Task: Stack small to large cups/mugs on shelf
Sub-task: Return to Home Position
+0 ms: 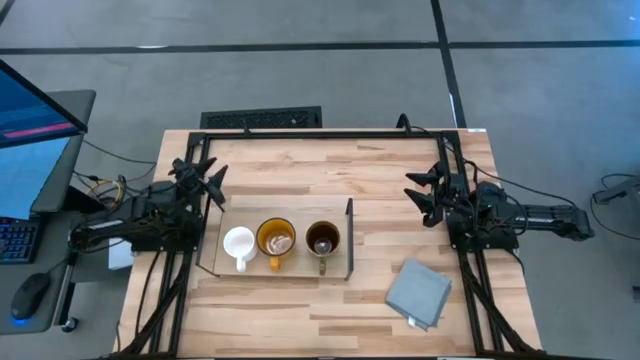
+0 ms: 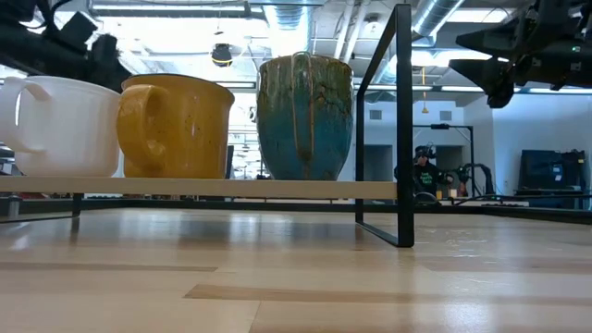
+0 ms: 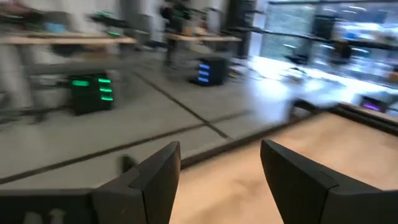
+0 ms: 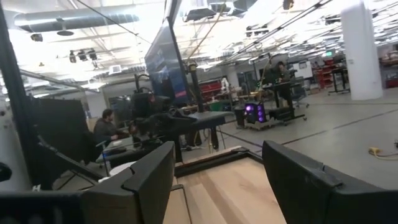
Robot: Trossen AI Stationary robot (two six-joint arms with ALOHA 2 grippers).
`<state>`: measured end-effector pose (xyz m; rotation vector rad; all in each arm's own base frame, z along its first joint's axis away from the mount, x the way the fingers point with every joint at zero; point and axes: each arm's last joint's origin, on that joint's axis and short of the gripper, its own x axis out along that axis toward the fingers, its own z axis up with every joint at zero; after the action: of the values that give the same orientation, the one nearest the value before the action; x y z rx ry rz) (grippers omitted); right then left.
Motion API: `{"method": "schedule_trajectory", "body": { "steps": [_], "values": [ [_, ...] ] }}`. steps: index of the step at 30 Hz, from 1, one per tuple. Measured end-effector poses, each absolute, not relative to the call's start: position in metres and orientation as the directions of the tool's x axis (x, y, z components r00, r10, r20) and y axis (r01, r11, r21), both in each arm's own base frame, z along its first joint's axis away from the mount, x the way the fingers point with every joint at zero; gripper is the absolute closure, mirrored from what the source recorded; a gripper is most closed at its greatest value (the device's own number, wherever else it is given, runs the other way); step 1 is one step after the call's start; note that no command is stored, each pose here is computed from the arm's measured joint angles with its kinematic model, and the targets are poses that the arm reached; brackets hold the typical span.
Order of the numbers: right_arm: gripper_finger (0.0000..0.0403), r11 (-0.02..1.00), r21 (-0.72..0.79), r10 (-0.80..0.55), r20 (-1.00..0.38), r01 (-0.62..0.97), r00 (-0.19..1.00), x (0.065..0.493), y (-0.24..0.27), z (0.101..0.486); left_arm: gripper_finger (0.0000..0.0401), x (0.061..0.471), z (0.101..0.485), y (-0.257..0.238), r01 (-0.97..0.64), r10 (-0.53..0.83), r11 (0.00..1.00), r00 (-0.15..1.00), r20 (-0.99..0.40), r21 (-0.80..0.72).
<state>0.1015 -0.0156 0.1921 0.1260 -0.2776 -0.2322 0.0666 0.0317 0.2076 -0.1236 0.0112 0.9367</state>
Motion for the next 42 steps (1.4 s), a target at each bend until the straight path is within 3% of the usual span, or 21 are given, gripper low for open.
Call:
{"method": "schedule_trajectory", "body": {
  "steps": [3,15,31,36,42],
  "values": [
    [0.0136,0.966,0.155,-0.244,0.256,0.209,0.935,0.102,-0.016,0.192,0.0186,0.064,0.211,0.036,-0.859,0.862,0.500,0.506,-0.033,-0.109],
    [0.0136,0.956,0.163,-0.278,0.255,0.242,0.926,0.101,-0.017,0.192,0.0186,0.056,0.218,0.051,-0.931,0.934,0.358,0.358,0.021,-0.071],
    [0.0136,0.945,0.210,-0.300,0.255,0.250,0.919,0.101,-0.020,0.192,0.0186,0.066,0.171,0.069,-0.896,0.887,0.430,0.442,-0.136,-0.111],
    [0.0136,0.945,0.207,-0.299,0.248,0.251,0.921,0.101,-0.020,0.191,0.0186,0.062,0.170,0.068,-0.929,0.916,0.361,0.369,-0.156,-0.082],
    [0.0136,0.944,0.193,-0.302,0.189,0.266,0.935,0.102,-0.020,0.185,0.0186,0.061,0.169,0.068,-0.932,0.916,0.348,0.361,-0.173,-0.101]
  ]
}}
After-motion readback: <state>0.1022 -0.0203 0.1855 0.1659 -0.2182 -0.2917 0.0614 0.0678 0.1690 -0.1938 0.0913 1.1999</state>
